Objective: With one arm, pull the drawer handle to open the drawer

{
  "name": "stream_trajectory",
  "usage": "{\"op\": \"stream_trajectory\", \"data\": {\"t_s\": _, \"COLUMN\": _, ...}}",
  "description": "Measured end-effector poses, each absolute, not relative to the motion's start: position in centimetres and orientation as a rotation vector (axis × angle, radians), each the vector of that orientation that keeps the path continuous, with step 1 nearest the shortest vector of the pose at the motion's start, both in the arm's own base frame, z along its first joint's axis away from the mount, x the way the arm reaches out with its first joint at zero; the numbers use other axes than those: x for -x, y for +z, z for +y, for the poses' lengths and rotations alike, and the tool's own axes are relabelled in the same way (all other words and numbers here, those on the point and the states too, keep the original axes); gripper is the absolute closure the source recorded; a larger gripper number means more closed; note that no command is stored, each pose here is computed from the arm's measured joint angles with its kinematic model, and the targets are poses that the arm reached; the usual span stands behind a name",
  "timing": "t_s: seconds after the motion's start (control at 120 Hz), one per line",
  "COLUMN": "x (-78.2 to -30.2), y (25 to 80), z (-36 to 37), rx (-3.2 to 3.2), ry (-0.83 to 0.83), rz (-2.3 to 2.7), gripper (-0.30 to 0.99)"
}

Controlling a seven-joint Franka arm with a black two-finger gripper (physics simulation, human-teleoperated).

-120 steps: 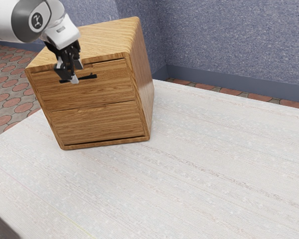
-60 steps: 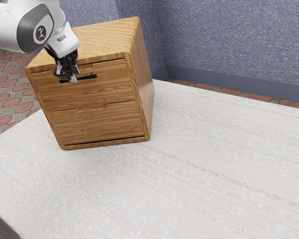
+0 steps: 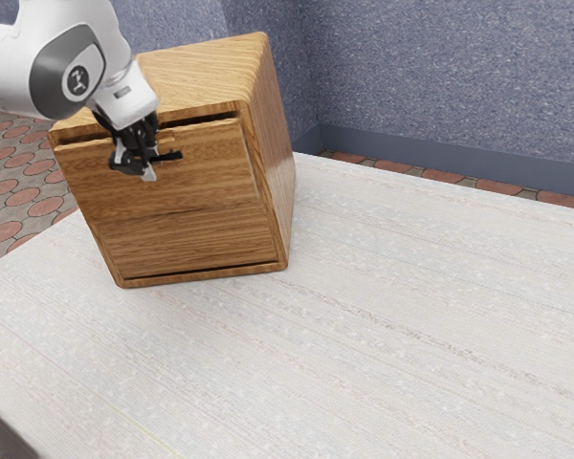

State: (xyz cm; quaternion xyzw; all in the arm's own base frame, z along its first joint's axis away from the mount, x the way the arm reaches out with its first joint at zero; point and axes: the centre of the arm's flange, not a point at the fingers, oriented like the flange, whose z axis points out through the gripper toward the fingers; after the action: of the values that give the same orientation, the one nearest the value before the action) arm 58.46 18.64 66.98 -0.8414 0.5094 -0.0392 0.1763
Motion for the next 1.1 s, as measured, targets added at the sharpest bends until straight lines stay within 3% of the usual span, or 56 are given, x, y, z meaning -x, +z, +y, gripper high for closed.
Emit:
{"op": "stream_trajectory", "data": {"t_s": 0.158, "x": -56.8, "y": 67.1, "z": 17.5, "rx": 2.388, "ry": -0.119, "rz": 1.461, "gripper": 0.61}}
{"op": "stream_trajectory", "data": {"t_s": 0.308, "x": -54.5, "y": 66.7, "z": 16.2, "rx": 2.397, "ry": -0.13, "rz": 1.486, "gripper": 0.58}}
{"op": "stream_trajectory", "data": {"t_s": 0.375, "x": -53.3, "y": 67.0, "z": 15.5, "rx": 2.389, "ry": -0.147, "rz": 1.494, "gripper": 0.66}}
{"op": "stream_trajectory", "data": {"t_s": 0.567, "x": -51.1, "y": 67.4, "z": 13.8, "rx": 2.366, "ry": -0.164, "rz": 1.506, "gripper": 0.73}}
{"op": "stream_trajectory", "data": {"t_s": 0.708, "x": -49.9, "y": 67.3, "z": 13.2, "rx": 2.388, "ry": -0.179, "rz": 1.481, "gripper": 0.63}}
{"op": "stream_trajectory", "data": {"t_s": 0.792, "x": -49.0, "y": 67.7, "z": 12.6, "rx": 2.405, "ry": -0.199, "rz": 1.46, "gripper": 0.75}}
{"op": "stream_trajectory", "data": {"t_s": 0.85, "x": -48.7, "y": 67.8, "z": 12.3, "rx": 2.421, "ry": -0.21, "rz": 1.434, "gripper": 0.75}}
{"op": "stream_trajectory", "data": {"t_s": 1.1, "x": -48.0, "y": 68.0, "z": 11.1, "rx": 2.51, "ry": -0.243, "rz": 1.307, "gripper": 0.61}}
